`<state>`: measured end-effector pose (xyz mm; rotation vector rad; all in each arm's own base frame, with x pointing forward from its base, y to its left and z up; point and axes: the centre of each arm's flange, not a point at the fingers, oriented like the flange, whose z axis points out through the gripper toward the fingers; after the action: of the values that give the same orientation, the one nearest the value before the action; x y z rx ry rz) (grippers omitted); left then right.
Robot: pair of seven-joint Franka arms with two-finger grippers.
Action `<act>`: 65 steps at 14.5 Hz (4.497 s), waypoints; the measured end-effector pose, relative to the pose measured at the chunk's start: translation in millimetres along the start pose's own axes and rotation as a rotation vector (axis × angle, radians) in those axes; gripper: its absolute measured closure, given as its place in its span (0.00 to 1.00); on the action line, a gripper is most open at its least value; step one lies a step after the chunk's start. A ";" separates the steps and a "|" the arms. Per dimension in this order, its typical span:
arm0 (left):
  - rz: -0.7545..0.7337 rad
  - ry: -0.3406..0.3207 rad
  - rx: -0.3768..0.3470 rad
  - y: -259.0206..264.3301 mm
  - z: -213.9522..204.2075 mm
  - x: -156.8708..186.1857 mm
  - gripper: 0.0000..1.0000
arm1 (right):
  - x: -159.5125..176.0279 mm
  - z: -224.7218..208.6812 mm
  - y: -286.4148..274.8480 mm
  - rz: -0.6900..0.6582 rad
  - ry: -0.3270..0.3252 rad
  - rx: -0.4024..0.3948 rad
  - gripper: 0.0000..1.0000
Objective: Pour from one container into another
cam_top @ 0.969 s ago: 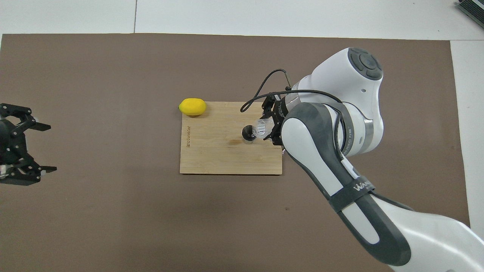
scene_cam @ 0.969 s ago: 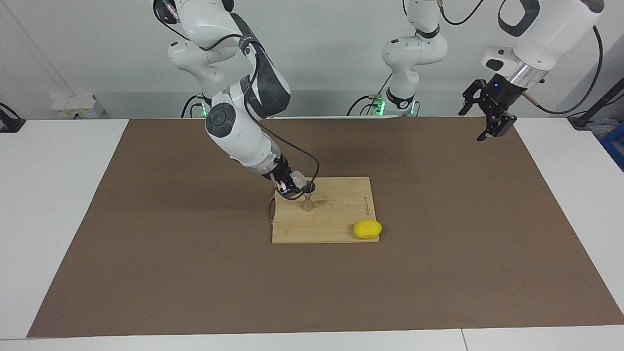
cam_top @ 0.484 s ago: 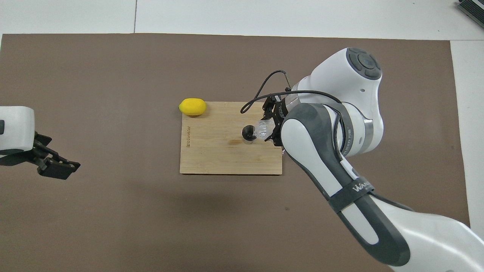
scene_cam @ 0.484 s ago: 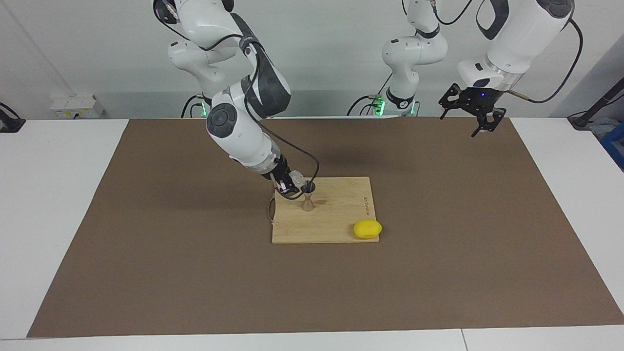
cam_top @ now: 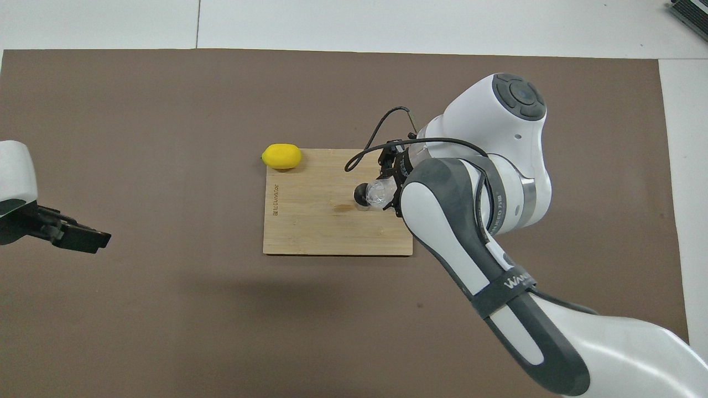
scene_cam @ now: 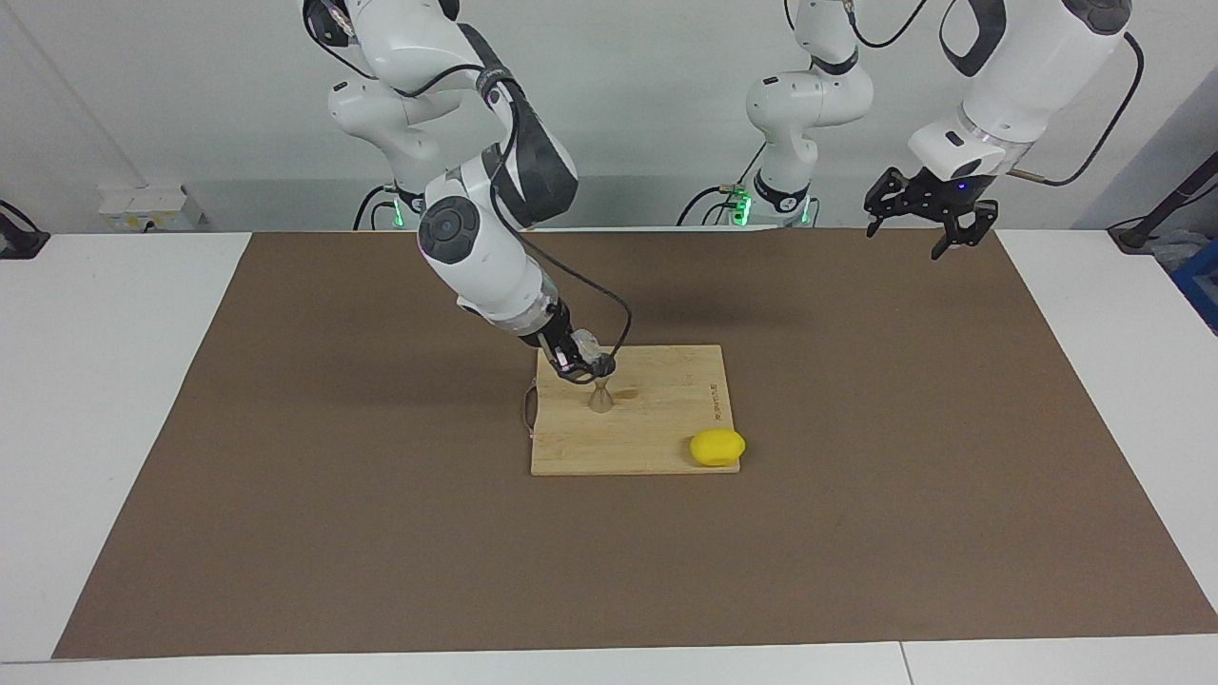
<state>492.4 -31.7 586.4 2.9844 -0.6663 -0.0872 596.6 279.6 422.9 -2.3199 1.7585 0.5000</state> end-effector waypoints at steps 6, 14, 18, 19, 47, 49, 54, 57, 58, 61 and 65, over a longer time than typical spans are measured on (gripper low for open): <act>-0.154 -0.001 -0.007 -31.8 -2.9 -16.1 0.00 | -4.7 -0.8 -0.1 0.004 0.023 0.002 0.49; -0.306 0.040 0.006 -33.1 -6.3 -8.6 0.00 | -6.4 0.4 0.3 0.001 0.038 0.000 0.49; -0.299 0.039 -0.007 -47.9 -2.7 17.1 0.00 | -6.5 0.7 0.2 0.013 0.044 0.000 0.49; -0.296 0.032 -0.004 -48.8 1.3 25.5 0.00 | -6.4 0.6 0.2 0.012 0.048 0.000 0.49; -0.492 0.022 0.023 -51.0 -7.3 42.6 0.00 | 0.1 -6.9 -3.8 0.076 -0.051 0.016 0.49; -0.493 0.024 0.023 -51.0 -7.9 42.8 0.00 | 6.9 -11.0 -5.4 0.078 -0.062 0.024 0.49; -0.493 0.026 0.024 -50.8 -8.5 42.9 0.00 | 42.2 -30.6 -10.9 0.106 -0.163 0.058 0.49; -0.492 0.026 0.024 -50.1 -8.4 43.3 0.00 | 72.3 -44.3 -11.3 0.125 -0.245 0.073 0.49; -0.491 0.026 0.024 -49.6 -8.4 43.5 0.00 | 82.1 -49.0 -11.4 0.134 -0.271 0.081 0.49; -0.490 0.026 0.024 -49.0 -8.3 43.8 0.00 | 110.7 -59.8 -10.8 0.161 -0.363 0.118 0.49; -0.491 0.026 0.024 -49.7 -8.4 43.4 0.00 | 160.1 -65.3 -2.7 0.232 -0.499 0.178 0.49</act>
<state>553.2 -4.8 588.5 3.0911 0.0806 -0.0697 647.7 114.3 423.2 -1.6899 1.7360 0.8360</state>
